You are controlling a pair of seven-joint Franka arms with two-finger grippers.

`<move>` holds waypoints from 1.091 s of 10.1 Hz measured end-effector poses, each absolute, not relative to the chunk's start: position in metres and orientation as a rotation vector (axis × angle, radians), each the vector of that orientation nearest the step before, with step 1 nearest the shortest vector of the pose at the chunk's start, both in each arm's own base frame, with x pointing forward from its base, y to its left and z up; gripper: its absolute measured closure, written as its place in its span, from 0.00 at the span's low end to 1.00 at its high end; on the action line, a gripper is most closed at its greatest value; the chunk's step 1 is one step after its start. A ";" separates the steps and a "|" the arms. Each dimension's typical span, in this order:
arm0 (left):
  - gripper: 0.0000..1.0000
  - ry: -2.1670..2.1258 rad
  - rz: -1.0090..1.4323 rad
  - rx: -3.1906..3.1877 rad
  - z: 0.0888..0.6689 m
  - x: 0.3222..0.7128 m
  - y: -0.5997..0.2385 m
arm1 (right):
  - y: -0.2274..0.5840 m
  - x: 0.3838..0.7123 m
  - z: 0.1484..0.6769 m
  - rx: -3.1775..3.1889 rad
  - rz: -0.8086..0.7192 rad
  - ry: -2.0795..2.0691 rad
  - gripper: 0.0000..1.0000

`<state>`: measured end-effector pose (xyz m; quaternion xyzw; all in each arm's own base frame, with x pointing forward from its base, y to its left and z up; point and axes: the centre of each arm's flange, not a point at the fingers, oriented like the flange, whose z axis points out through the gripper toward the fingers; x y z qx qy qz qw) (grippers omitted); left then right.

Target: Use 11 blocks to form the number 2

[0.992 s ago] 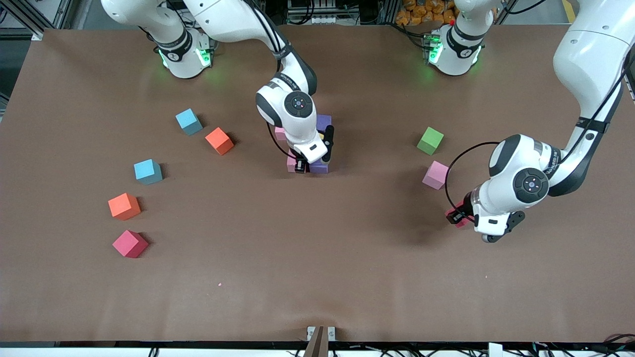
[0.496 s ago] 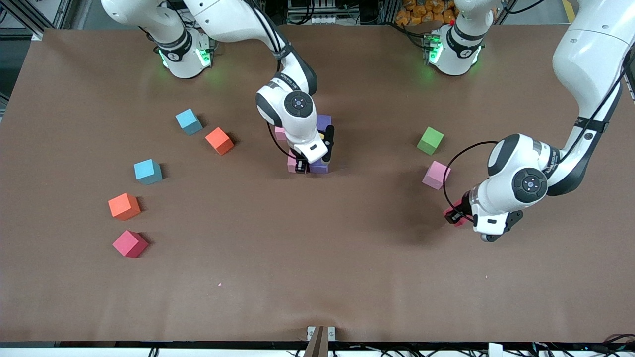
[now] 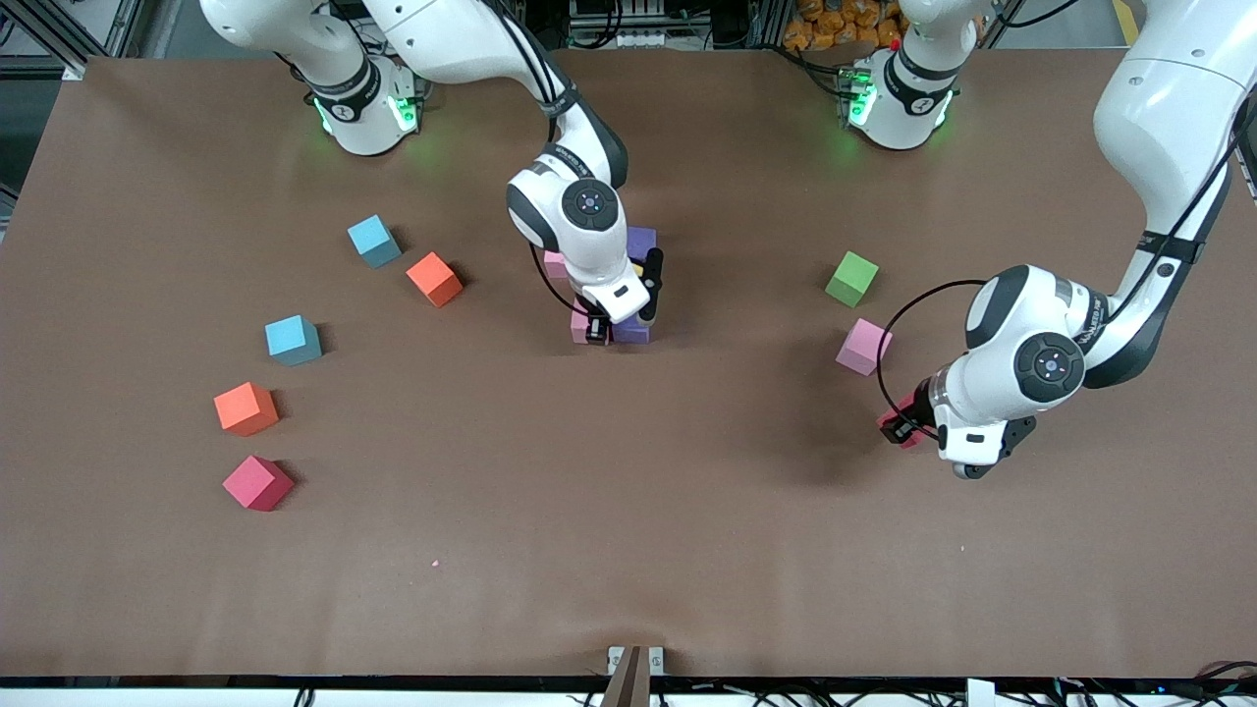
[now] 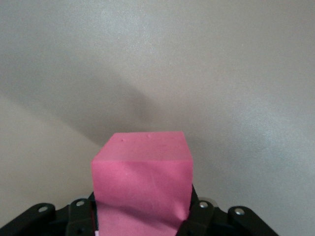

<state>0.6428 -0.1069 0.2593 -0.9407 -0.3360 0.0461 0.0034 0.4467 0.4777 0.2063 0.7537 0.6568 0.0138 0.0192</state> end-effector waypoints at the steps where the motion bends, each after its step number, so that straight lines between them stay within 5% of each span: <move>1: 0.39 -1.070 0.142 -2.945 0.260 0.643 -0.107 | 0.478 0.447 0.207 2.339 0.046 2.039 0.46; 5: 0.39 -1.108 0.135 -2.935 0.264 0.645 -0.109 | 0.478 0.447 0.206 2.368 0.047 2.008 0.38; 8: 0.39 -1.119 0.129 -2.938 0.267 0.646 -0.111 | 0.478 0.447 0.206 2.383 0.045 1.991 0.02; 11: 0.39 -1.160 0.144 -2.936 0.269 0.647 -0.114 | 0.480 0.443 0.211 2.378 0.019 1.997 0.00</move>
